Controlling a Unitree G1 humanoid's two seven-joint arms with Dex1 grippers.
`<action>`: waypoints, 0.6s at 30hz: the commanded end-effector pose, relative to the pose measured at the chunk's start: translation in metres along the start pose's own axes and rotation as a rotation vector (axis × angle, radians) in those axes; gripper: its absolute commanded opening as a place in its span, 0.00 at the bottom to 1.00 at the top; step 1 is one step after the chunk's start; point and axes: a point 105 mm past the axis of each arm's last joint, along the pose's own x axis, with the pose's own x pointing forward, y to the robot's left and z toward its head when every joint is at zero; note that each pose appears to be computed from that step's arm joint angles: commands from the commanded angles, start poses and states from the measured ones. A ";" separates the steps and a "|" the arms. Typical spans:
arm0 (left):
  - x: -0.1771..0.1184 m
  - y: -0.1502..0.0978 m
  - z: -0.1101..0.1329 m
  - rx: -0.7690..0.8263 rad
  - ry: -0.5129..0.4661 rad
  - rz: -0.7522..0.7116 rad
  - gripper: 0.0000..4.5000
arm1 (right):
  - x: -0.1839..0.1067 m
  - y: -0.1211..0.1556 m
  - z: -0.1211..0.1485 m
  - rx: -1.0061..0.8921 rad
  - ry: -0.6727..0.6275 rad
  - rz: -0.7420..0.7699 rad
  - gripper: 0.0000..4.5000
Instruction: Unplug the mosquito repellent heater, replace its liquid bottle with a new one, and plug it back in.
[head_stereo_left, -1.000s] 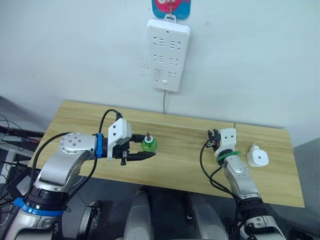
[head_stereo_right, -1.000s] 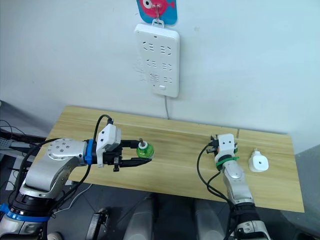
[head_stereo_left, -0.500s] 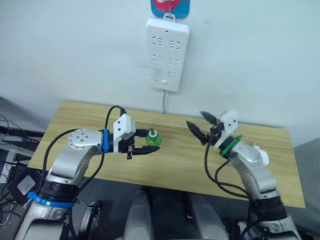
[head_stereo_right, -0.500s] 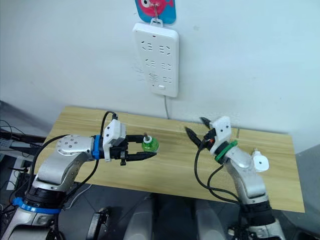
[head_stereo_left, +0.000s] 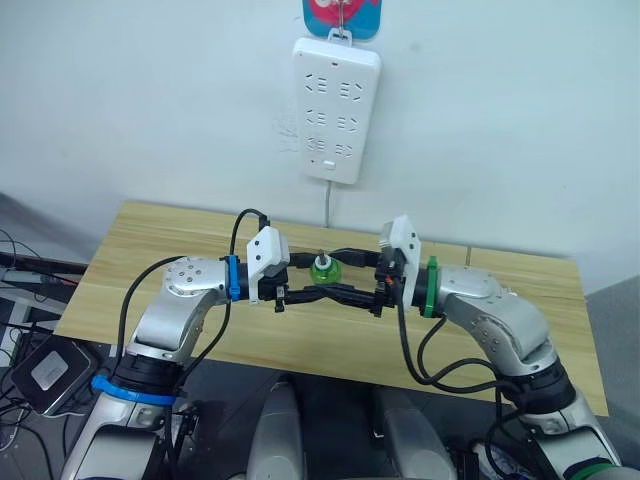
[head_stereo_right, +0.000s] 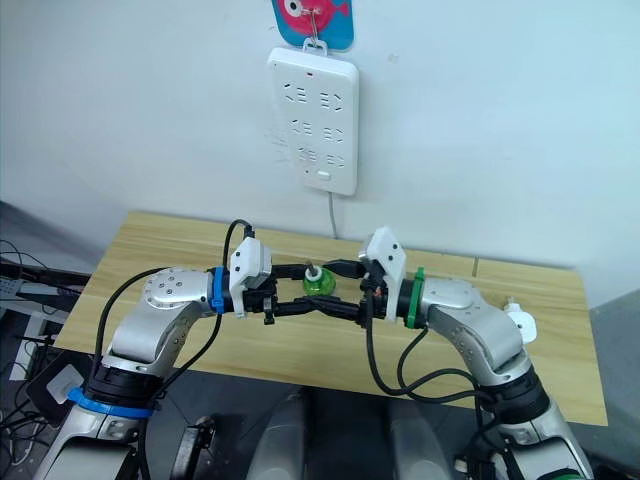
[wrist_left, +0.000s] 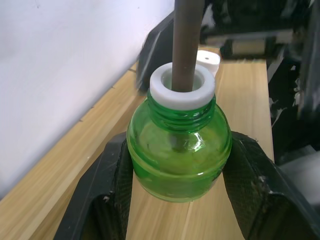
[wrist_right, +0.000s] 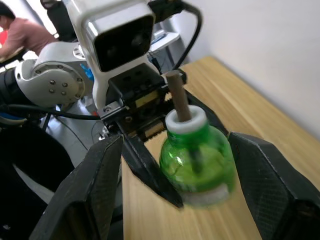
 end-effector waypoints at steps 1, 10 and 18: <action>-0.001 -0.003 0.007 0.034 -0.019 0.000 0.49 | 0.005 0.003 0.004 -0.061 -0.007 0.018 0.78; 0.002 -0.008 0.008 0.028 -0.028 0.000 0.49 | 0.014 0.003 0.010 -0.102 -0.066 -0.005 0.51; 0.001 -0.008 0.007 0.024 -0.029 0.001 0.49 | 0.009 0.004 0.015 -0.102 -0.102 -0.004 0.19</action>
